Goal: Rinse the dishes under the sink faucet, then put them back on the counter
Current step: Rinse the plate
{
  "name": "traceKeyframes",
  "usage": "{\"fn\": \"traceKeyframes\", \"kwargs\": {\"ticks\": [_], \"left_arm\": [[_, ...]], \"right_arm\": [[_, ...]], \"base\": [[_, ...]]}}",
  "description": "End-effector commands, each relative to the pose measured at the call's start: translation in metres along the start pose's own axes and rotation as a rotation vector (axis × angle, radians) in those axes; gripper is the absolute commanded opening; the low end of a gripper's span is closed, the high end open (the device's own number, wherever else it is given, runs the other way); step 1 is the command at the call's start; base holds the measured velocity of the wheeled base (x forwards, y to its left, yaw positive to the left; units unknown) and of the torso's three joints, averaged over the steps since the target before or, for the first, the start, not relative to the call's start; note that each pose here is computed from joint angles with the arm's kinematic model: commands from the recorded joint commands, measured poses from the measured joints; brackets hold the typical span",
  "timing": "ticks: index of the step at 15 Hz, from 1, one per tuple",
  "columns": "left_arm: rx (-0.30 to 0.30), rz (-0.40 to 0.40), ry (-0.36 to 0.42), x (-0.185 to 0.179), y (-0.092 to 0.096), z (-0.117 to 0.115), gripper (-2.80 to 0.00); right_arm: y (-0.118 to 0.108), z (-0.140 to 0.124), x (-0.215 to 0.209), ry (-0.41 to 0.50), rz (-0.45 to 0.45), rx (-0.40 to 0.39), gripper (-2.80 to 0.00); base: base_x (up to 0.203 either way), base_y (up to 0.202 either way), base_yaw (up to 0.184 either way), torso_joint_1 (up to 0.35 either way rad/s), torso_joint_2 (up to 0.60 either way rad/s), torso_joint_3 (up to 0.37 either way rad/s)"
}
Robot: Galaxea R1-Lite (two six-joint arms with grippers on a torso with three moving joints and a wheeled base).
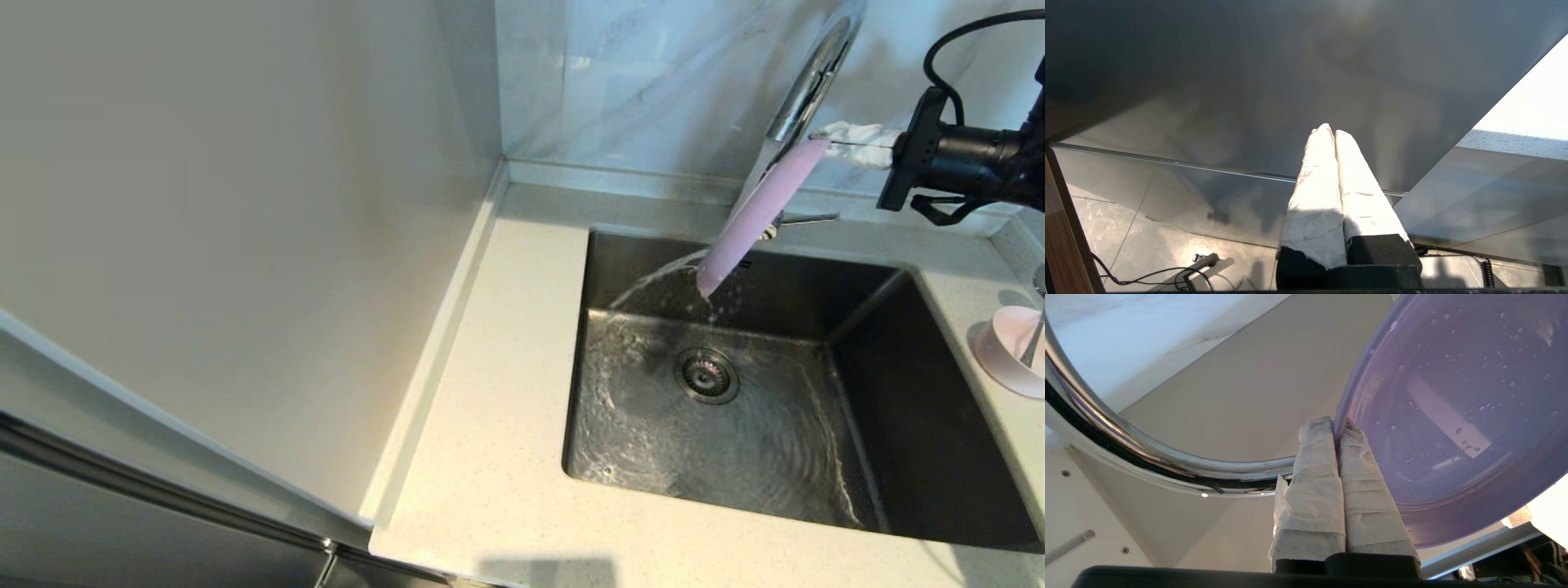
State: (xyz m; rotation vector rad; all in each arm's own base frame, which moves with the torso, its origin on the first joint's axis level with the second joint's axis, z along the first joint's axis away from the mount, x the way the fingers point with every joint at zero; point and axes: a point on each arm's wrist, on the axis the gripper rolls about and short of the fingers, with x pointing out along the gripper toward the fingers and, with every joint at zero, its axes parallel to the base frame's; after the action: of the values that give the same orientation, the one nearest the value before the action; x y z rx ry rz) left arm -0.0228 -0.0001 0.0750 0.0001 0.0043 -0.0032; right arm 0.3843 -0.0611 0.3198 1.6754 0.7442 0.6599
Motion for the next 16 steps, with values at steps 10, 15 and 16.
{"fn": "traceKeyframes", "kwargs": {"ticks": [10,15,16], "left_arm": [[0.0,0.0,0.0,0.0,0.0,0.0,-2.8],[0.0,0.0,0.0,0.0,0.0,0.0,-2.8],[0.0,0.0,0.0,0.0,0.0,0.0,-2.8]], "right_arm": [[-0.007,0.008,0.003,0.037,-0.018,0.017,-2.8],[-0.012,0.011,0.004,0.064,-0.018,-0.001,-2.8],[-0.011,0.01,0.003,0.063,-0.017,-0.005,-2.8]], "base": [[0.0,0.0,0.0,0.0,0.0,0.0],[0.0,0.0,0.0,0.0,0.0,0.0],[0.0,0.0,0.0,0.0,0.0,0.0]]}}
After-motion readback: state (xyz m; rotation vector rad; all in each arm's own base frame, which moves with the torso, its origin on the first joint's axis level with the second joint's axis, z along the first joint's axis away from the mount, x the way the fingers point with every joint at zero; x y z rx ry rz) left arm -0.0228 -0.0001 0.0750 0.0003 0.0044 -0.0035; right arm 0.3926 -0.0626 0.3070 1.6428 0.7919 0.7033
